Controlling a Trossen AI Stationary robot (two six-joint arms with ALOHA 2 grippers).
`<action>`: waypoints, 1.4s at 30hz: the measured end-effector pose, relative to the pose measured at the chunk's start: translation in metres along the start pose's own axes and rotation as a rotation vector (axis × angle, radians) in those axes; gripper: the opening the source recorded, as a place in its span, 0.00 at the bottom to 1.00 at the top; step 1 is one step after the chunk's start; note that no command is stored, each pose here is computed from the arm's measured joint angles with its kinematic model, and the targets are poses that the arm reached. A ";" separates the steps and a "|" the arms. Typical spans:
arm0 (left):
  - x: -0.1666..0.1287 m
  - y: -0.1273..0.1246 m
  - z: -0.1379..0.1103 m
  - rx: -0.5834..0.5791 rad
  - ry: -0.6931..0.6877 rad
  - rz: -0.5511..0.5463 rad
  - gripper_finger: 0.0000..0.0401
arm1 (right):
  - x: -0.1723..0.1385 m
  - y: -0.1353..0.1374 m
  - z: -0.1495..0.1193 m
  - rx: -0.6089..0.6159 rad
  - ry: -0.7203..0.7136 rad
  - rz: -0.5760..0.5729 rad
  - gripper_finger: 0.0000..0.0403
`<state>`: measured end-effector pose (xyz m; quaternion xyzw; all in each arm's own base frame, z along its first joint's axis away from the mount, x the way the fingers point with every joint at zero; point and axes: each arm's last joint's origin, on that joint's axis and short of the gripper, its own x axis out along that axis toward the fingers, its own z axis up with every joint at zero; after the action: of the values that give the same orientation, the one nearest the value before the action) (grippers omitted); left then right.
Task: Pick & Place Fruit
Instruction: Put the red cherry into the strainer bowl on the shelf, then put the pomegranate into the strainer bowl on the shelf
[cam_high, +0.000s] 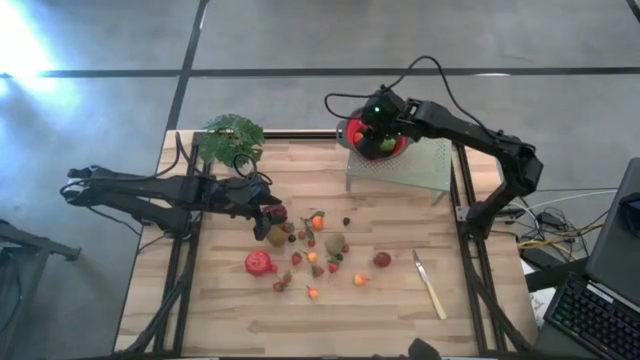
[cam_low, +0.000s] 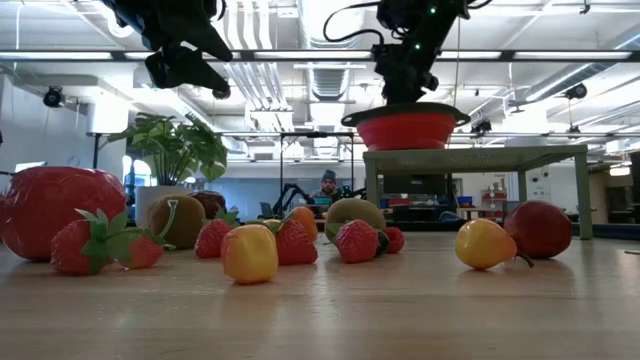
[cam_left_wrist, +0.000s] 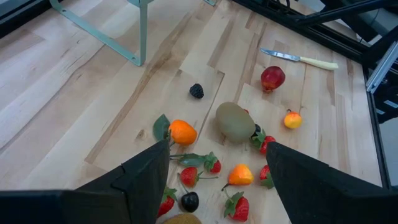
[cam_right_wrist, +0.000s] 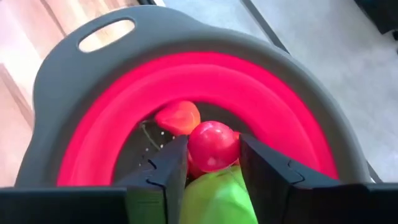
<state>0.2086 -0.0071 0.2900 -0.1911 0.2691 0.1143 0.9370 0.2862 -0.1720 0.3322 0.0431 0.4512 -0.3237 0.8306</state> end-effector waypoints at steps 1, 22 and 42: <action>0.000 0.000 0.000 0.000 0.000 0.000 0.68 | -0.001 0.000 0.000 0.000 0.002 0.000 0.37; 0.000 0.000 0.000 0.000 0.000 0.000 0.68 | -0.019 -0.002 -0.015 -0.042 0.147 0.026 0.45; 0.000 0.000 0.000 0.000 0.000 0.000 0.68 | -0.118 0.010 -0.043 0.021 -0.010 0.472 0.24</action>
<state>0.2087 -0.0071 0.2900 -0.1911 0.2691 0.1144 0.9370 0.2158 -0.0893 0.3968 0.1545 0.4210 -0.1254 0.8849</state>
